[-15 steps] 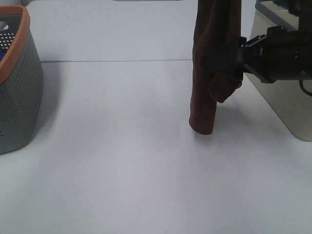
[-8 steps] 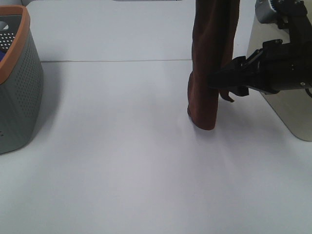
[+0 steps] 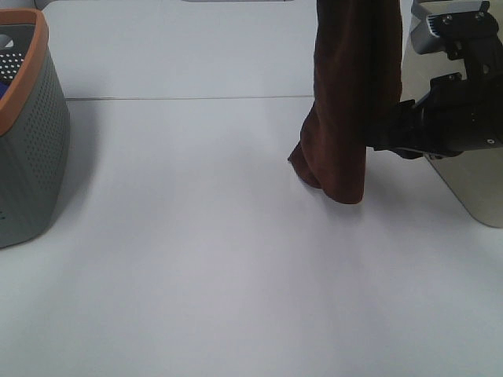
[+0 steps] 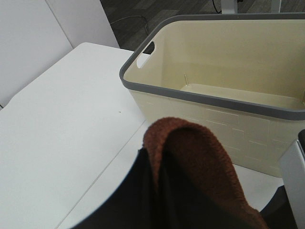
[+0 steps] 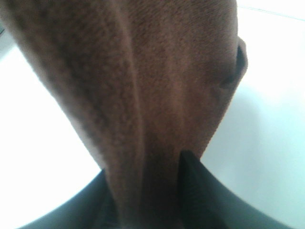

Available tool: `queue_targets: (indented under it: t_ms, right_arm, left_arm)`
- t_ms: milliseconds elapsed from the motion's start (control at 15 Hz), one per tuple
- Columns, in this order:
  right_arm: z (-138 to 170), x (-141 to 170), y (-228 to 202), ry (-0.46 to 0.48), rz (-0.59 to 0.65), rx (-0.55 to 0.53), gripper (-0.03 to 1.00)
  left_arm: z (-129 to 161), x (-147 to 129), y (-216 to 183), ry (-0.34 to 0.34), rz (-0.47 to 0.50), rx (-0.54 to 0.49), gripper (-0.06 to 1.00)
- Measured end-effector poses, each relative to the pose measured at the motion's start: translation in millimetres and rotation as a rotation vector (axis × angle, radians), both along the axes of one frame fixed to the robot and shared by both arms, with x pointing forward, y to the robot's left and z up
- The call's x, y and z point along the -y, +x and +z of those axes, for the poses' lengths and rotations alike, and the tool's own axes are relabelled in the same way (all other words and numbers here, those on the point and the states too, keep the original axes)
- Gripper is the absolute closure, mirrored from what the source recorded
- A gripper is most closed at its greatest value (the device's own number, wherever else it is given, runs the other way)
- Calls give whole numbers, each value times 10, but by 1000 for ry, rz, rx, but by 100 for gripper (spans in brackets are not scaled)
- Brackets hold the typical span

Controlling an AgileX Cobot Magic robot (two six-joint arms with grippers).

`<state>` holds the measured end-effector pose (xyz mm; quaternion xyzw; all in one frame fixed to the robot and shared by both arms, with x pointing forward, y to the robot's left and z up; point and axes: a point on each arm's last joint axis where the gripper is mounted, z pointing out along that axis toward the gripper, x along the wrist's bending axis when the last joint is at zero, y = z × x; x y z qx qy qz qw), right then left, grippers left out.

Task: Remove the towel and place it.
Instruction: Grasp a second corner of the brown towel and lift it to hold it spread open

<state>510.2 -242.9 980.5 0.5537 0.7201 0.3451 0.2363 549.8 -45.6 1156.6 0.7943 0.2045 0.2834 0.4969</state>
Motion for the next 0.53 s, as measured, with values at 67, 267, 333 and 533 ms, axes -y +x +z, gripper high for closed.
queue_targets:
  t_ms: [67,267,333,533]
  right_arm:
    - [-1,6,1,-13,2,3,73]
    - [-5,9,-1,-49,28,8,78]
    - [-7,10,-3,-63,40,10,79]
    - [-11,11,-6,-97,68,14,97]
  left_arm:
    - [0,-1,1,3,0,4,93]
    - [-20,-18,6,44,6,9,93]
    - [-26,-22,8,54,7,11,93]
    - [-58,-40,6,100,10,0,93]
